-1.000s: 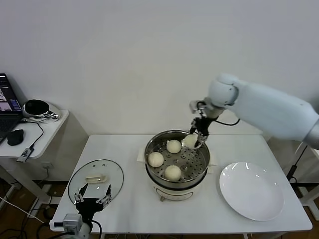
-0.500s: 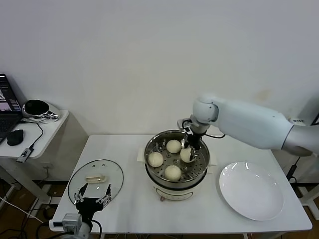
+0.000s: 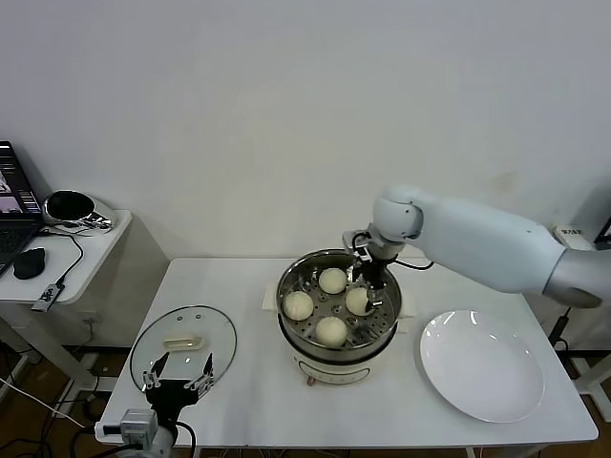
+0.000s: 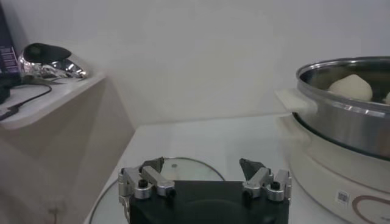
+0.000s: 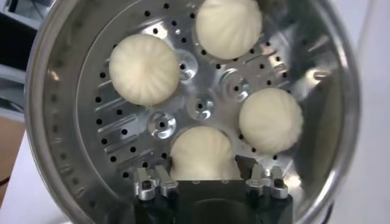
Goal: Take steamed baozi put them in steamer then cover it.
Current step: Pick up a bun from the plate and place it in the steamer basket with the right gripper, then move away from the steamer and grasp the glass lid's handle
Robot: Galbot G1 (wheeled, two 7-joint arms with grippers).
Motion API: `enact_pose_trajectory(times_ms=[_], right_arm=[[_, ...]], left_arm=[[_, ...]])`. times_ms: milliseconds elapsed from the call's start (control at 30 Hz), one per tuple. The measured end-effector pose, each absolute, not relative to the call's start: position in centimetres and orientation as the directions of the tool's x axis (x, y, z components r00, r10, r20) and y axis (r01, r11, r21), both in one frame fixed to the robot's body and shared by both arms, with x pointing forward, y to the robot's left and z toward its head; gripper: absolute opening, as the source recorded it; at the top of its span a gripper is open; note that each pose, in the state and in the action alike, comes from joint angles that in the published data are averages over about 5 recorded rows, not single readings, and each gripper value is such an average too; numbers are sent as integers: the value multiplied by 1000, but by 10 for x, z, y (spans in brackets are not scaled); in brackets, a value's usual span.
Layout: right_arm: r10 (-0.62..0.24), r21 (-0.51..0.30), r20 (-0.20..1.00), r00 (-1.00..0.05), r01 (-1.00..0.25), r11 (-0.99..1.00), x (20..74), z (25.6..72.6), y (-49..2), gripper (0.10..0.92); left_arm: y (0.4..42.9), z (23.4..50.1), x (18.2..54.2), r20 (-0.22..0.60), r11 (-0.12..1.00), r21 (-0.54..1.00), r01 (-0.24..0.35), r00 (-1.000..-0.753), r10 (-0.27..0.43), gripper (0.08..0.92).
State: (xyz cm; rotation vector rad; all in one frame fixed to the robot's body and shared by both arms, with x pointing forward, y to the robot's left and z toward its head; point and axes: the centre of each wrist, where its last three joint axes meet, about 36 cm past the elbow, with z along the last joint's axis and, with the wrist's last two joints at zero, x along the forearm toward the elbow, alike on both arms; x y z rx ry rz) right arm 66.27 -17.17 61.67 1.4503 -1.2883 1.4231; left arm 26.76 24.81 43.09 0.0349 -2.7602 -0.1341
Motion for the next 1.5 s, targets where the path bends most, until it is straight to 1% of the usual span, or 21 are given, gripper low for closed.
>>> enact_pose_trajectory(times_ms=[133, 267, 400, 500, 600, 700, 800, 933, 1100, 1200, 1300, 1500], right_arm=[[-222, -172, 967, -126, -964, -204, 658, 634, -200, 822], [-326, -234, 927, -188, -966, -109, 647, 645, -244, 823], [-457, -313, 840, -293, -949, 33, 627, 645, -293, 823], [-534, -365, 751, -388, -918, 153, 607, 642, -329, 823], [-579, -406, 655, -486, -872, 272, 589, 636, -361, 823], [-595, -431, 558, -578, -815, 388, 573, 627, -389, 823], [-592, -439, 465, -659, -752, 492, 557, 615, -412, 823], [-574, -430, 344, -743, -668, 607, 538, 595, -433, 823], [-527, -369, 172, -833, -550, 749, 511, 561, -445, 823], [-464, -304, 75, -882, -464, 832, 491, 536, -448, 823], [-385, -214, 8, -923, -378, 901, 468, 506, -446, 823], [-220, -13, -34, -975, -220, 975, 421, 448, -433, 823]], left_arm=[[246, 430, 266, 370, 996, 87, -1, -929, -33, 823], [246, 429, 265, 355, 997, 76, -2, -934, -29, 823], [248, 424, 264, 335, 998, 68, -2, -942, -25, 823], [248, 421, 262, 321, 998, 65, -3, -947, -24, 823], [248, 418, 261, 309, 998, 60, -5, -951, -23, 823], [248, 415, 258, 304, 998, 55, -7, -952, -23, 823], [246, 413, 256, 301, 999, 51, -4, -954, -19, 823], [244, 410, 255, 292, 999, 49, -4, -956, -18, 823], [244, 405, 255, 268, 997, 73, -24, -962, -43, 823], [247, 403, 254, 253, 994, 103, -37, -965, -62, 823], [251, 401, 255, 236, 989, 141, -47, -968, -80, 823], [261, 393, 262, 182, 960, 271, -70, -976, -123, 823]])
